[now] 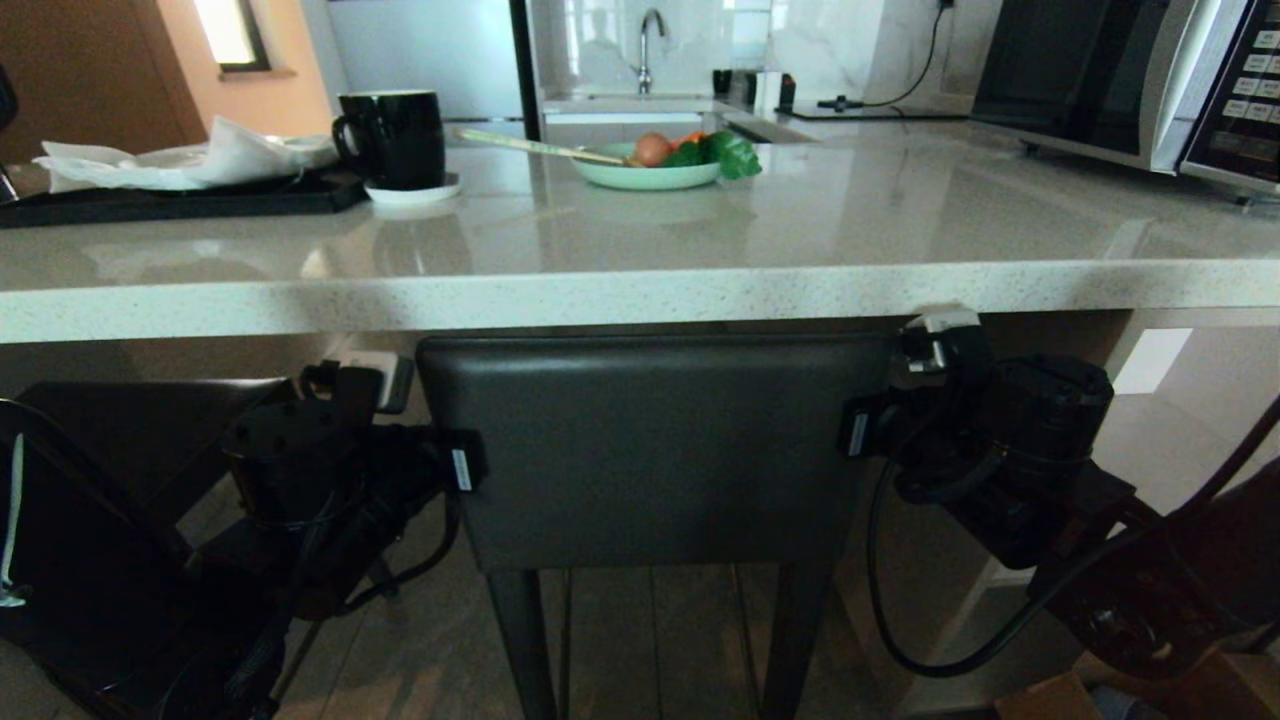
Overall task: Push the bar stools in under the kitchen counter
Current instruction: Push the gray chair back under the dining table
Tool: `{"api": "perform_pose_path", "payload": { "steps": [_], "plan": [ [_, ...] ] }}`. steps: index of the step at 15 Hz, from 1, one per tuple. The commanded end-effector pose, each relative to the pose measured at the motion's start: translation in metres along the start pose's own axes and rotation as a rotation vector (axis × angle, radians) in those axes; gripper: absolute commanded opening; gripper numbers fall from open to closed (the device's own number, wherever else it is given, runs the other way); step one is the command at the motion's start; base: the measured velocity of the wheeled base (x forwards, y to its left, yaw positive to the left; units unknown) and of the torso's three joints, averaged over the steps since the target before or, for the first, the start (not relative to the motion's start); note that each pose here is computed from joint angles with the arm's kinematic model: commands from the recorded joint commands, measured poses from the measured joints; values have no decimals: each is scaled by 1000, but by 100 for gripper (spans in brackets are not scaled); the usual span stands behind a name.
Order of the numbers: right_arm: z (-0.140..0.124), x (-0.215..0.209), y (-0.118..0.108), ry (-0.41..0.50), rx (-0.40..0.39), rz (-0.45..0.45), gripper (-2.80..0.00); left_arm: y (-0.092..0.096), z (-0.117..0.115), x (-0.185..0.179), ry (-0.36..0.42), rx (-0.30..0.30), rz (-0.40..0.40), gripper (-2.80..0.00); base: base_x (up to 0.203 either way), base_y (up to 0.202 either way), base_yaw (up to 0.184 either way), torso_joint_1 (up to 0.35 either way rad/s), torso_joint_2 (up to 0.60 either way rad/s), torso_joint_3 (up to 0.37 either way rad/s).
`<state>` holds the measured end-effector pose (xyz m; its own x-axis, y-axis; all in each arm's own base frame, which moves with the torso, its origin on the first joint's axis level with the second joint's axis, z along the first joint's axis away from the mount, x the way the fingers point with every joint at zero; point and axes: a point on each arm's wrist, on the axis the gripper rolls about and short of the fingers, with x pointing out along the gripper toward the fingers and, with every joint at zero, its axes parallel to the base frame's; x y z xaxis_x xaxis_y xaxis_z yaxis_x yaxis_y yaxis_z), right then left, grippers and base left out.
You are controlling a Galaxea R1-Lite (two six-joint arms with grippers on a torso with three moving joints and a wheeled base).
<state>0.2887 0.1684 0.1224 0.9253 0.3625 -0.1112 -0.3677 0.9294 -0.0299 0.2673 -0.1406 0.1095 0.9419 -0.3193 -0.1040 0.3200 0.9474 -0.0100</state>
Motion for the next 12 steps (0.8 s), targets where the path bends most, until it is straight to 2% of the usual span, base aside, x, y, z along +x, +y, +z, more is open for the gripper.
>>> {"api": "perform_pose_path", "payload": {
  "steps": [1, 5, 8, 10, 12],
  "plan": [
    [0, -6, 17, -11, -5, 53, -280, -16, 1, -4, -8, 3, -53, -280, 0, 0, 0, 0, 0, 0],
    [7, -21, 14, -31, -2, 43, -280, -15, -1, -18, 5, 7, -44, -280, 0, 0, 0, 0, 0, 0],
    [14, -38, 10, -48, 3, 40, -280, -10, -2, -32, -53, -6, -3, -280, 0, 0, 0, 0, 0, 0],
    [24, -54, 3, -78, 15, 23, -280, 2, -2, -47, -70, 4, 31, -280, 0, 0, 0, 0, 0, 0],
    [34, -67, -6, -113, 25, -7, -280, 8, 10, -60, -118, -2, 55, -280, 0, 0, 0, 0, 0, 0]
  ]
}}
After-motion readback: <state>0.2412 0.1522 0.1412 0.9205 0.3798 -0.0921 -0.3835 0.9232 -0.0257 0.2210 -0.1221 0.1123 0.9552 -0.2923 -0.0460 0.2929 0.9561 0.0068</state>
